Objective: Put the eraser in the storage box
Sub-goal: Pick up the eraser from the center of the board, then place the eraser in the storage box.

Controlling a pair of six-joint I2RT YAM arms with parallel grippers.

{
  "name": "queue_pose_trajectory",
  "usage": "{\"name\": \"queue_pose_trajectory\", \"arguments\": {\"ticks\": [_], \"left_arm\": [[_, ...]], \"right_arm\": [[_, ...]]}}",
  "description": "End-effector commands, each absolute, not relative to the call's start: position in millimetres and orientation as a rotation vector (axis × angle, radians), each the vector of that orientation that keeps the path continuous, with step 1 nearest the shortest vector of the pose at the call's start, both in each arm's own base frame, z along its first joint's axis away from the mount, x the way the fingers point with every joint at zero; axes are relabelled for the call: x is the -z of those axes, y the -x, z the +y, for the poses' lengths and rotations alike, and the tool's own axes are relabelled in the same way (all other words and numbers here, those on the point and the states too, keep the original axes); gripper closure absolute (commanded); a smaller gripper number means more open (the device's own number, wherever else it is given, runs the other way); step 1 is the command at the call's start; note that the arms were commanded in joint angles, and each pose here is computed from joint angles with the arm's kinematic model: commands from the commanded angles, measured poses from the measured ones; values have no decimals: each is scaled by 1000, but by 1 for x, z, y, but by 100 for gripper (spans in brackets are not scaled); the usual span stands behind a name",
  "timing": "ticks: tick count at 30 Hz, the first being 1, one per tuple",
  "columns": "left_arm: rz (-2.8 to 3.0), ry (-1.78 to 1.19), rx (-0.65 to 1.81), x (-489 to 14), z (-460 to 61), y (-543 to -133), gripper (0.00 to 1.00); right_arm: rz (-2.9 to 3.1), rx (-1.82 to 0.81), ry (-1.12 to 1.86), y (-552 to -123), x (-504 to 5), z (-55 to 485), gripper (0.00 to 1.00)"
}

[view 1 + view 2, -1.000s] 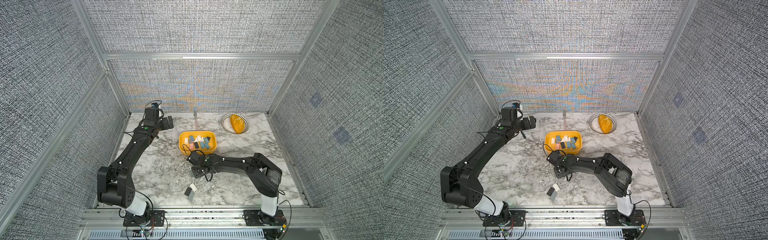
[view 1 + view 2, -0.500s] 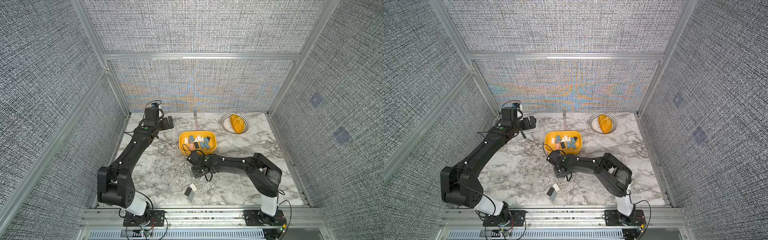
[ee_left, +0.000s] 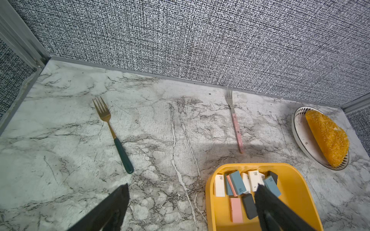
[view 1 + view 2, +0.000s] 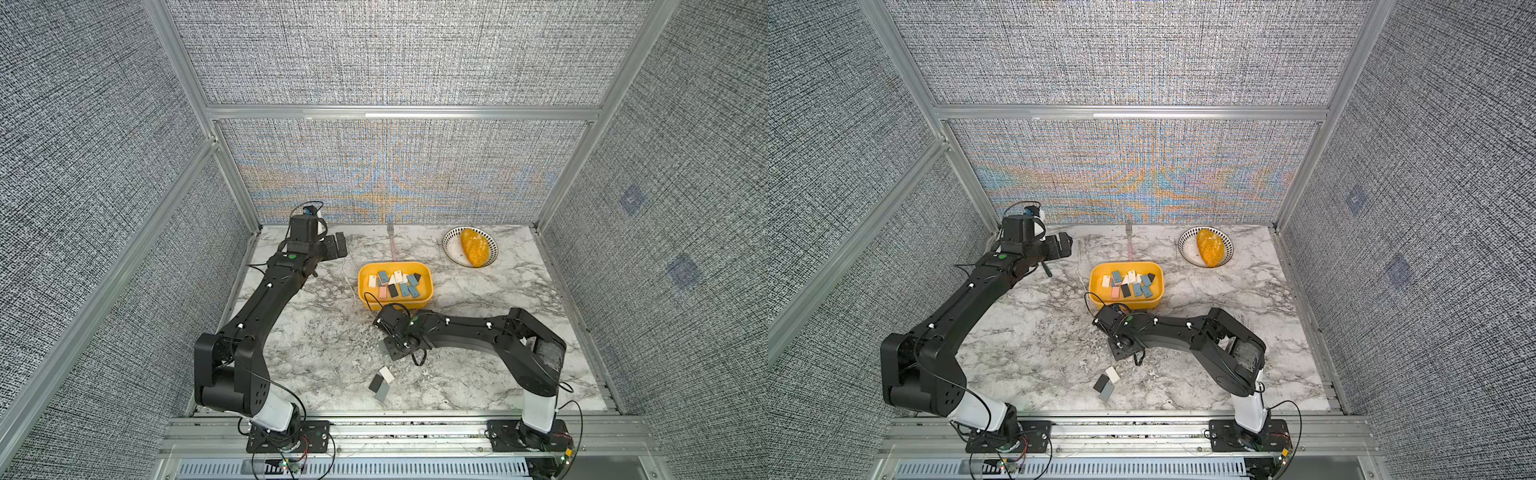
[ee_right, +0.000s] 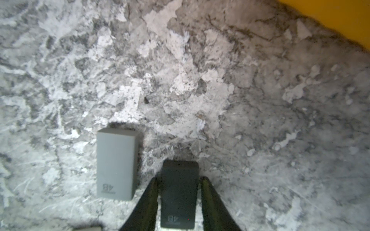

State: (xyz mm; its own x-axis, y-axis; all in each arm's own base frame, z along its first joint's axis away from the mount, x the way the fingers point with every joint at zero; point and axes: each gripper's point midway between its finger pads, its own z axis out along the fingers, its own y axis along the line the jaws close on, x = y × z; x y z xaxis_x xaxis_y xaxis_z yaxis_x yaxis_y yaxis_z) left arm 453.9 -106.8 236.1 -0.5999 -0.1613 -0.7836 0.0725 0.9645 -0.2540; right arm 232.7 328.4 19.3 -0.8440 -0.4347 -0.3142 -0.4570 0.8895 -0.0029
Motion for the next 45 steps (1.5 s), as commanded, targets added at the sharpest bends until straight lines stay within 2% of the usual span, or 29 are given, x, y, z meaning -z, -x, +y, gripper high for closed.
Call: {"name": "queue_pose_trajectory", "arguments": {"ticks": [1, 7, 14, 19, 27, 34, 45], "left_arm": [[2156, 54, 339, -245, -109, -457, 0], [2154, 56, 339, -245, -108, -457, 0], [2151, 55, 340, -247, -109, -457, 0], [2149, 58, 348, -248, -109, -457, 0], [2144, 56, 362, -250, -112, -459, 0], [2146, 55, 355, -252, -111, -460, 0], [2156, 51, 343, -252, -111, -463, 0]], "right_arm": [[2819, -51, 707, -219, -9, 316, 70], [2787, -43, 690, -227, -18, 317, 80], [2679, -28, 613, -265, -60, 319, 81], [2579, -42, 536, -308, -101, 316, 81], [2425, -59, 428, -404, -149, 308, 81], [2429, -46, 461, -451, -131, 304, 81], [2454, -68, 476, -479, -99, 309, 81]]}}
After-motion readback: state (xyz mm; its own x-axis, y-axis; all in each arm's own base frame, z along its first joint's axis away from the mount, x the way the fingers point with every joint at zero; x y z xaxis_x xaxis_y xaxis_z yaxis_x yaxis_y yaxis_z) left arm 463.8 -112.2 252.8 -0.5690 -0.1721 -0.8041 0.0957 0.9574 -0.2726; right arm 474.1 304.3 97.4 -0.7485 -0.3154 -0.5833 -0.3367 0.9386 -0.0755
